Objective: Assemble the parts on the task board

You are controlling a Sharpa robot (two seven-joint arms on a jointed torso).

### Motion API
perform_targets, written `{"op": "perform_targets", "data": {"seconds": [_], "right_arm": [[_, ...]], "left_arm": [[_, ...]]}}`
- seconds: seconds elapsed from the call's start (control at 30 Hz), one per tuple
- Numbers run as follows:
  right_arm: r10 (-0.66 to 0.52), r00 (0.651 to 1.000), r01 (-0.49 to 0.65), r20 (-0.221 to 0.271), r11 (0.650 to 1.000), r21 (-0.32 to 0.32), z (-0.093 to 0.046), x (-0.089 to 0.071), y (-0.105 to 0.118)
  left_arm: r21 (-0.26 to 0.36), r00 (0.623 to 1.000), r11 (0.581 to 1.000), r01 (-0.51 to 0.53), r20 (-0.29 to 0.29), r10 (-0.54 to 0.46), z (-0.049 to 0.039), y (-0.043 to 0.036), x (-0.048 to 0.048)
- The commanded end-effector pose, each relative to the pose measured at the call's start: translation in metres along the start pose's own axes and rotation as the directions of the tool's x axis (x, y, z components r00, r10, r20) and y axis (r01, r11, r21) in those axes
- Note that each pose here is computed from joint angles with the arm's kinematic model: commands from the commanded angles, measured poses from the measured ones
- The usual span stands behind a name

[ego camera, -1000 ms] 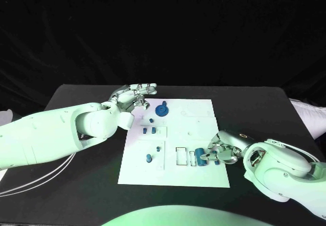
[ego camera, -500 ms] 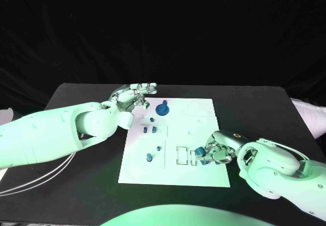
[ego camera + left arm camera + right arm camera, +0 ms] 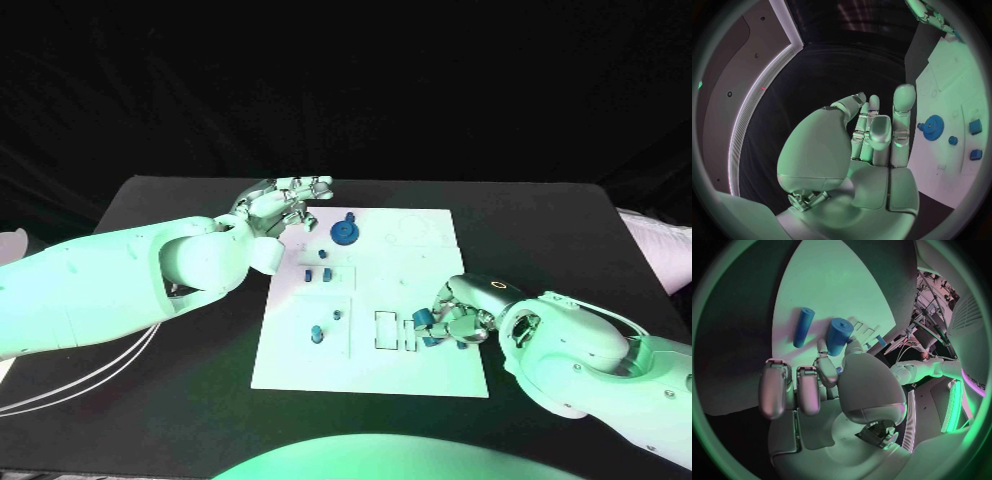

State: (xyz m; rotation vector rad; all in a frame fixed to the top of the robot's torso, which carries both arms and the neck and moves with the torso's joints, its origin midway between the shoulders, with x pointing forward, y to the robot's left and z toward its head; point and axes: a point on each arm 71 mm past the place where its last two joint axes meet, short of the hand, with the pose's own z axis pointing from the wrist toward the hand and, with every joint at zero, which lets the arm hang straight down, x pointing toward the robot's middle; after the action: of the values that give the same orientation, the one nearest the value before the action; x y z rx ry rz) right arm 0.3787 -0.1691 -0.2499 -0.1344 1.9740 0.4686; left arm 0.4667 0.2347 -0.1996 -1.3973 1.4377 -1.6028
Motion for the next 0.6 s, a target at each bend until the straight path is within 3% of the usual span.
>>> {"op": "perform_targets", "data": {"seconds": [0.03,0.23,0.43,0.6], "right_arm": [[-0.101,0.993,0.102,-0.066,0.995,0.017,0.001,0.012,-0.005],[-0.083,0.996,0.084,-0.023,0.996,0.02,0.001,0.009,-0.004],[0.106,0.994,-0.108,0.037,0.993,0.042,-0.002,0.004,-0.005],[0.299,0.953,-0.302,0.049,0.951,0.069,-0.005,0.002,-0.004]], "left_arm": [[0.004,1.0,1.0,0.008,-0.023,-0.008,0.0002,-0.0004,0.0028],[0.004,1.0,1.0,0.008,-0.023,-0.008,0.0002,-0.0004,0.0027],[0.003,1.0,1.0,0.009,-0.025,-0.009,0.0001,-0.0003,0.0029],[0.001,1.0,1.0,0.01,-0.028,-0.01,0.0002,-0.0001,0.0035]]}}
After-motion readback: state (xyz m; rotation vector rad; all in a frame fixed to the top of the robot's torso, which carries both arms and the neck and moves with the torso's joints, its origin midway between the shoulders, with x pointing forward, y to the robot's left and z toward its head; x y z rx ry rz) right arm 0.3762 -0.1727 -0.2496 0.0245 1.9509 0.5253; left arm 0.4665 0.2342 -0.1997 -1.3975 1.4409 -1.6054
